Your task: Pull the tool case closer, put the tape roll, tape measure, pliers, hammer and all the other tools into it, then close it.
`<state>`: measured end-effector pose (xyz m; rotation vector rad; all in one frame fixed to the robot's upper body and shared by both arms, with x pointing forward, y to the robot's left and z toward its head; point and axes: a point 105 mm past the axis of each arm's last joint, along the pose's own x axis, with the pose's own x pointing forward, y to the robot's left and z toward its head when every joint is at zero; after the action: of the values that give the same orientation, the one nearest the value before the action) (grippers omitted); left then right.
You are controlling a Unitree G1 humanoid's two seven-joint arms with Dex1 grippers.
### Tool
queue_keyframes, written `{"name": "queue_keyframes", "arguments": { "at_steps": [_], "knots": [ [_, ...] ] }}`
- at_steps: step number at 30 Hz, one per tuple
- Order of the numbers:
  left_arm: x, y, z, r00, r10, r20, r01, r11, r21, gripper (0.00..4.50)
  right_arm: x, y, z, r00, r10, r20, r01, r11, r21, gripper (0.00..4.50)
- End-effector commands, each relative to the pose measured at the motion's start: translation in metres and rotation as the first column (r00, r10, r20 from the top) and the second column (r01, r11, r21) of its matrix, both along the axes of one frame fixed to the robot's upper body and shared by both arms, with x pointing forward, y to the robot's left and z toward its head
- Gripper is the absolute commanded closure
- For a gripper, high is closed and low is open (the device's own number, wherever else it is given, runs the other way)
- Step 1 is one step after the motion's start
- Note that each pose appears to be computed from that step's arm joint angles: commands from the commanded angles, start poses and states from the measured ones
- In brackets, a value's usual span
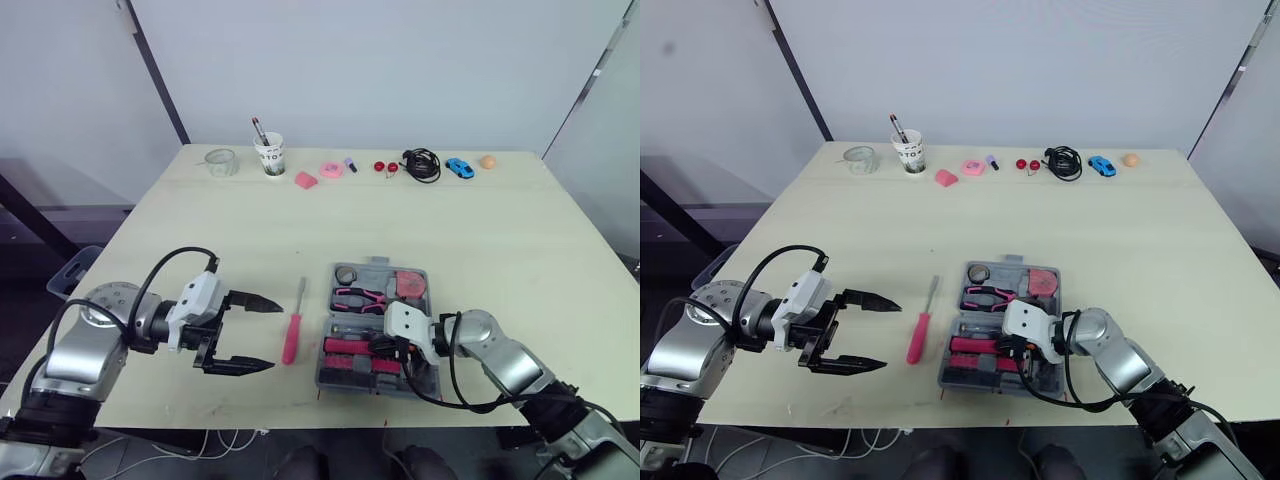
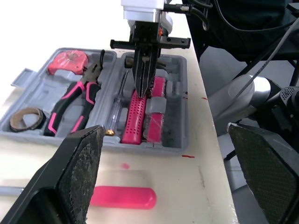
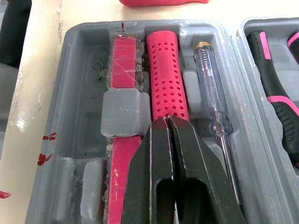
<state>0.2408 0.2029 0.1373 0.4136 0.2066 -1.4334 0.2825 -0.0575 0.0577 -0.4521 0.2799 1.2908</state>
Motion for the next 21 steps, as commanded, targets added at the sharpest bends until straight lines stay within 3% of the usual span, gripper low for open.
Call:
{"name": "queue_keyframes", "arguments": {
  "at_steps": [1, 9, 12, 17, 21],
  "knots": [
    [0.003, 0.003, 0.012, 0.995, 0.090, 0.052, -0.086, 0.994, -0.069, 0.00, 0.008, -0.013, 0.048, 0.990, -0.099, 0.104, 0.078, 0.979, 0.189, 4.45],
    [0.005, 0.029, -0.005, 0.939, 0.340, 0.040, -0.332, 0.933, -0.142, 0.00, 0.000, -0.089, 0.063, 0.920, -0.385, 0.067, 0.343, 0.877, 0.336, 4.45],
    [0.009, 0.039, -0.014, 0.885, 0.464, 0.036, -0.451, 0.874, -0.180, 0.00, -0.002, -0.125, 0.061, 0.857, -0.510, 0.066, 0.456, 0.813, 0.361, 4.45],
    [0.017, 0.063, -0.031, 0.719, 0.694, 0.032, -0.669, 0.705, -0.235, 0.00, -0.022, -0.182, 0.048, 0.701, -0.700, 0.134, 0.614, 0.688, 0.387, 4.45],
    [0.009, 0.067, -0.044, 0.676, 0.737, -0.009, -0.717, 0.656, -0.236, 0.00, -0.040, -0.203, 0.037, 0.648, -0.754, 0.103, 0.677, 0.633, 0.375, 4.45]
  ]
}}
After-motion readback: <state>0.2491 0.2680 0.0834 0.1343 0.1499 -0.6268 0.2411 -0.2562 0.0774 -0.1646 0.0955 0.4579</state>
